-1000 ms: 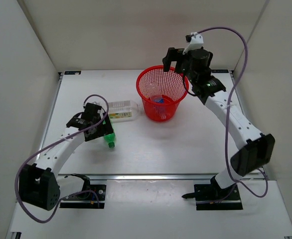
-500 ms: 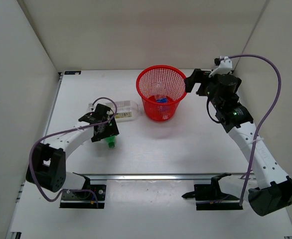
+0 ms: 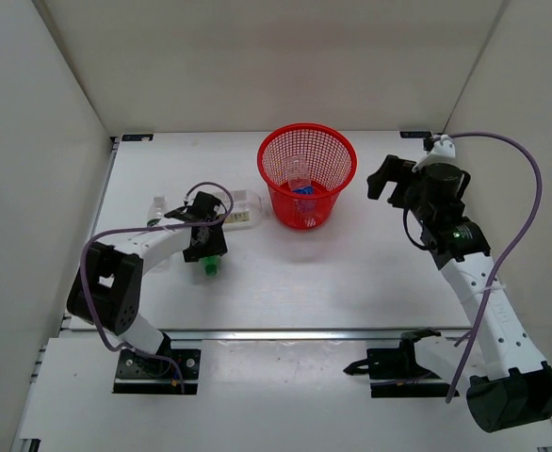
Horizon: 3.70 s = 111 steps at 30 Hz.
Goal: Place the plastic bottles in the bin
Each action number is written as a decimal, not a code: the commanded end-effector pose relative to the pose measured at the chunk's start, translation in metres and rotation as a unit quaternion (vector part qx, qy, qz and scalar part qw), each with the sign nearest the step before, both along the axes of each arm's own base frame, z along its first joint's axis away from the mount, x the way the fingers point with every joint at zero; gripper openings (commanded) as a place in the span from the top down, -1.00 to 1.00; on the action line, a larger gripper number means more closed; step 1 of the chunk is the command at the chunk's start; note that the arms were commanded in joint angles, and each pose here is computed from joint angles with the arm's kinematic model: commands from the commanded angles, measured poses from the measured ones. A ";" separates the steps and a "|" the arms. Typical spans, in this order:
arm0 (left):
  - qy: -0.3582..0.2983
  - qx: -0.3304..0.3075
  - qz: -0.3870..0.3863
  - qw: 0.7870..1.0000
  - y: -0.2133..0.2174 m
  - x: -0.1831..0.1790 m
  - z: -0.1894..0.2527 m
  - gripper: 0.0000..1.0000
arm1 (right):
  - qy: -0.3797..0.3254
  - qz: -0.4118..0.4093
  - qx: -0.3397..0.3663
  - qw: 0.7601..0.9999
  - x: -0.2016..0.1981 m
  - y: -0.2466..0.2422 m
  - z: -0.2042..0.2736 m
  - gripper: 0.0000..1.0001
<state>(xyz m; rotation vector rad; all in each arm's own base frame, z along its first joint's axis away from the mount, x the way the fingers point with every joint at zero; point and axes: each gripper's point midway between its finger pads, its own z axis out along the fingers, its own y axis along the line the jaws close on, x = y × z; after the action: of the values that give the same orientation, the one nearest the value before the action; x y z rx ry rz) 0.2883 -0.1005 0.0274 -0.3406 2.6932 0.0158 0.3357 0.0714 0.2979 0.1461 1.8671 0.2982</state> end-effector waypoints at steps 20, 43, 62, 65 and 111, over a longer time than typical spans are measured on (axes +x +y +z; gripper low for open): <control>-0.321 -0.129 -0.201 0.917 -0.169 0.105 0.319 0.12 | 0.012 0.003 0.007 1.000 -0.019 -0.022 -0.024 -1.00; -0.265 -0.013 0.060 0.962 0.048 0.136 0.294 -0.95 | 0.035 -0.028 0.016 0.999 -0.028 -0.049 -0.054 -0.98; -0.073 0.131 0.297 0.943 0.316 0.067 0.140 -0.97 | 0.079 -0.014 0.051 0.995 -0.030 -0.036 -0.083 -0.98; -0.070 0.098 0.290 0.950 0.323 0.073 0.118 -0.96 | 0.069 -0.018 0.052 0.996 -0.029 -0.038 -0.076 -0.98; 0.050 0.123 0.279 0.951 0.365 0.041 0.019 -0.98 | -0.006 -0.063 0.088 0.994 -0.019 -0.041 -0.040 -0.98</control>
<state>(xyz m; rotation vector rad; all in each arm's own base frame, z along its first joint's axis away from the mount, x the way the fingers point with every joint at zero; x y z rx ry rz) 0.3410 0.2575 0.0513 -0.9753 2.5433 0.5291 0.3097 0.0324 0.2292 0.3822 1.9129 0.3701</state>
